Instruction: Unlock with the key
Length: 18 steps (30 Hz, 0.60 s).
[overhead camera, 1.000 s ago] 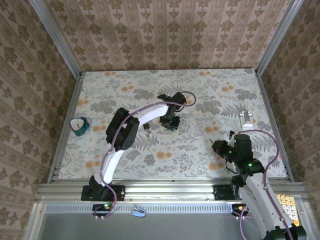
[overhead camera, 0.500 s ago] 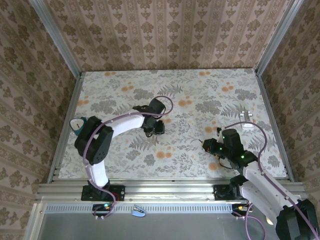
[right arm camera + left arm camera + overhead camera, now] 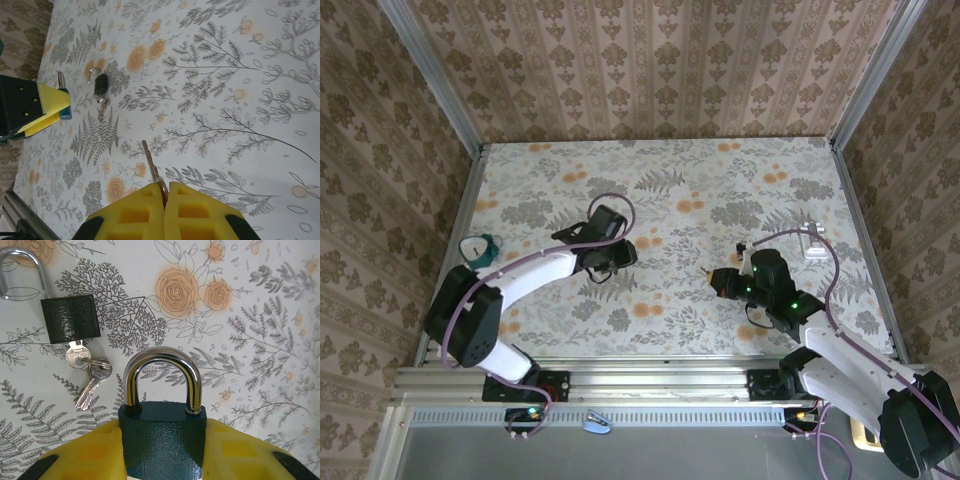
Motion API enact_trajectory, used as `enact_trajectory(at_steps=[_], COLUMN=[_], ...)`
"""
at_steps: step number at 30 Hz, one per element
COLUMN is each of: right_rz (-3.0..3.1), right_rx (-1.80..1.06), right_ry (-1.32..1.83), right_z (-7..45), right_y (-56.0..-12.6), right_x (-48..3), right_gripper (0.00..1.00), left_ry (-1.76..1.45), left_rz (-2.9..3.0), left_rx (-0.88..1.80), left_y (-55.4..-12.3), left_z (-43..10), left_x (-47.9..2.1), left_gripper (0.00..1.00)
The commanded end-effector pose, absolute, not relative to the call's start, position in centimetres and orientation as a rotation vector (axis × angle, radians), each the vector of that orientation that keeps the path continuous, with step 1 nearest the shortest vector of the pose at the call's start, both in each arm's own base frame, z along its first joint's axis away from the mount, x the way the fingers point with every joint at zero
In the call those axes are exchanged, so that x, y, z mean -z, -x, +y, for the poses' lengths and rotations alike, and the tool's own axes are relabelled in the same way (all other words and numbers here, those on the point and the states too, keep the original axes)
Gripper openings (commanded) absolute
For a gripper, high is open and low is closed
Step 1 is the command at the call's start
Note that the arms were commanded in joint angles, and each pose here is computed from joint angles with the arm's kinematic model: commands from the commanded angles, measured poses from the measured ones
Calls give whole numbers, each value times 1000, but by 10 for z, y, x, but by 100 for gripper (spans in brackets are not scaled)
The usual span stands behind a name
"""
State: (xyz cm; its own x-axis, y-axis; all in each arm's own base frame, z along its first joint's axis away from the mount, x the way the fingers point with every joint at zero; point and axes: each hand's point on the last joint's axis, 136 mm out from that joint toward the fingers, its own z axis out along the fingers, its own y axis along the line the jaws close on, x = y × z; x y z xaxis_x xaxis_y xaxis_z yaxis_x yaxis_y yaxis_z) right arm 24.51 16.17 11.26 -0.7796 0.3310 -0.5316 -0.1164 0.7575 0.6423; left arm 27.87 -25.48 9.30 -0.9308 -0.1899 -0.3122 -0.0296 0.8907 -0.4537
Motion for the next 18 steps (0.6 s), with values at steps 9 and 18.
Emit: enact_trajectory(at_steps=[9, 18], right_rz=[2131, 2025], right_rx=[-907, -922], right_ry=[-49, -11], right_z=[186, 199], right_y=[-271, -279], right_x=[-153, -170], right_gripper=[0, 0], left_ry=[508, 618], left_rz=[2581, 2555], left_rx=[790, 839], left_y=[-290, -291], left_z=[-246, -249], left_x=[-123, -127], left_gripper=[31, 31])
